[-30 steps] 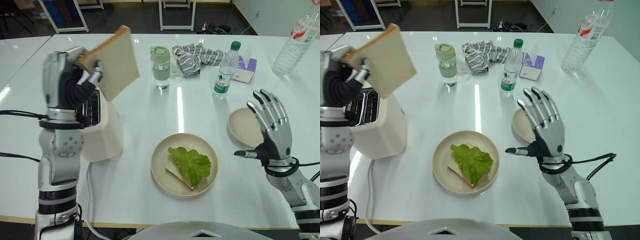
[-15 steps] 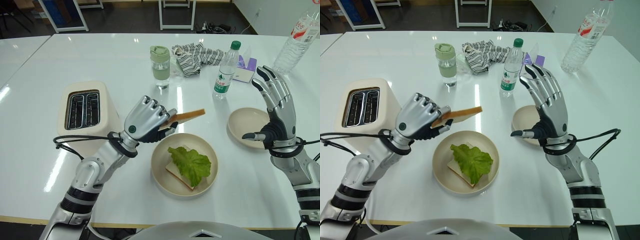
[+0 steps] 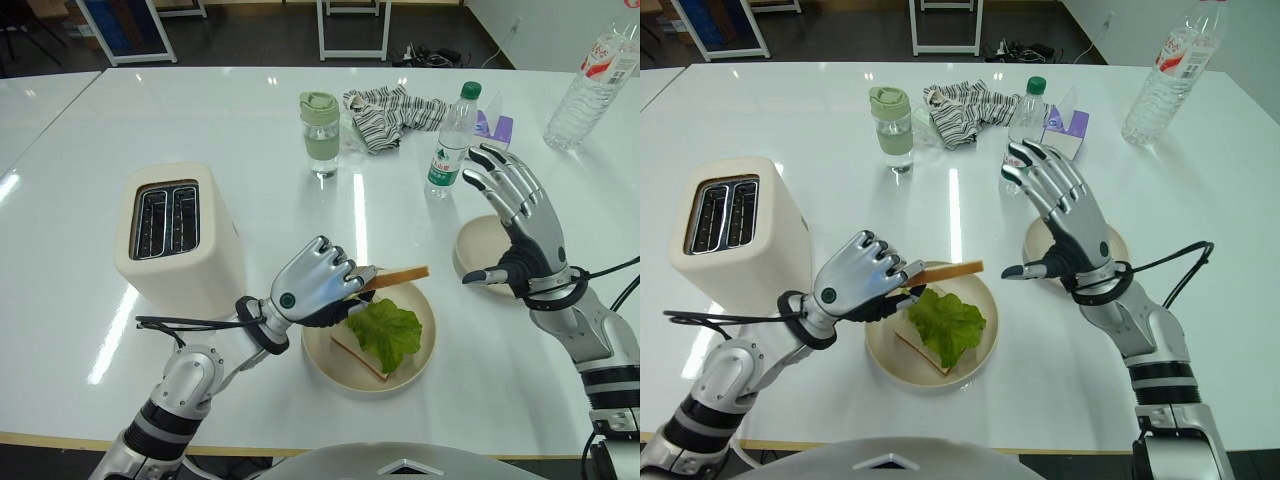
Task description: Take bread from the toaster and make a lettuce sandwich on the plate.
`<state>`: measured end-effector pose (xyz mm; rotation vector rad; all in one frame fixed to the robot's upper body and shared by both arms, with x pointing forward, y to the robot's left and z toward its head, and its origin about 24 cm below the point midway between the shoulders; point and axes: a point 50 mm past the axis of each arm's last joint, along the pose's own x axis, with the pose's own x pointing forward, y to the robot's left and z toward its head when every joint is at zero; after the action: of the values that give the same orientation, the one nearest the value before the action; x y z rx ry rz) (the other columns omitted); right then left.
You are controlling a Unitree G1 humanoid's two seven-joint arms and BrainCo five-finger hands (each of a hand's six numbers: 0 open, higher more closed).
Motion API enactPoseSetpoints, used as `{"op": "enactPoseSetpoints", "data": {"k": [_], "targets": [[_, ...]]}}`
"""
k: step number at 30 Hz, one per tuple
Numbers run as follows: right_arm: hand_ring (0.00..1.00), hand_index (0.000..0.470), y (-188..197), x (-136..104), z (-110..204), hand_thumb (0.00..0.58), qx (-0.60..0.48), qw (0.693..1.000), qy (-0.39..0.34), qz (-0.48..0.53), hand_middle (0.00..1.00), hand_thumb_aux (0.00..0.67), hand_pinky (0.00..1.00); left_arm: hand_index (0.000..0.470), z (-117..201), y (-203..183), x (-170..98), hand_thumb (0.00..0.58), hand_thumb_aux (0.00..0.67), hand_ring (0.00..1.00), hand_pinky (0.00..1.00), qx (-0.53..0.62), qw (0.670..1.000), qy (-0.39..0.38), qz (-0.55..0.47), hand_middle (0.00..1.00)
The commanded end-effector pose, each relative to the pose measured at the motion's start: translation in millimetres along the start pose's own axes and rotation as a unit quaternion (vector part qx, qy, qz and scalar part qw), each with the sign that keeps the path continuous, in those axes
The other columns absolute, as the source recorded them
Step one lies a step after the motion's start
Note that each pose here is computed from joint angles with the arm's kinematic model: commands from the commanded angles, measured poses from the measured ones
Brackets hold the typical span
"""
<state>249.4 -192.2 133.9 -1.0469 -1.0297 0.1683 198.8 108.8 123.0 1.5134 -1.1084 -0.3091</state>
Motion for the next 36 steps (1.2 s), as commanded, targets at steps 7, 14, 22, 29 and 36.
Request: {"op": "enactPoseSetpoints", "data": {"k": [7, 14, 22, 29, 36], "targets": [[0.00, 0.000, 4, -3, 1, 0.000, 0.029, 0.997, -0.013, 0.066, 0.00, 0.000, 0.00, 0.470, 11, -21, -9, 0.580, 0.670, 1.00, 1.00, -0.002, 0.998, -0.014, -0.065, 1.00], [0.00, 0.000, 3, -5, 3, 0.000, 0.044, 0.990, -0.027, 0.131, 0.00, 0.000, 0.00, 0.470, 26, -25, -14, 0.580, 0.670, 1.00, 1.00, -0.038, 0.994, -0.038, -0.098, 1.00], [0.00, 0.000, 20, -22, 10, 0.000, 0.092, 0.924, -0.044, 0.369, 0.00, 0.000, 0.00, 0.470, 35, -34, -20, 0.580, 0.670, 1.00, 1.00, -0.061, 0.987, -0.059, -0.139, 1.00], [0.00, 0.000, 24, -18, 29, 0.000, 0.154, 0.851, -0.089, 0.493, 0.00, 0.000, 0.00, 0.470, 33, -40, -20, 0.580, 0.670, 1.00, 1.00, -0.060, 0.985, -0.056, -0.153, 1.00], [0.00, 0.000, 33, -15, 41, 0.000, 0.152, 0.813, -0.128, 0.548, 0.00, 0.000, 0.00, 0.470, 29, -50, -19, 0.580, 0.670, 1.00, 1.00, -0.060, 0.984, -0.051, -0.162, 1.00]]}}
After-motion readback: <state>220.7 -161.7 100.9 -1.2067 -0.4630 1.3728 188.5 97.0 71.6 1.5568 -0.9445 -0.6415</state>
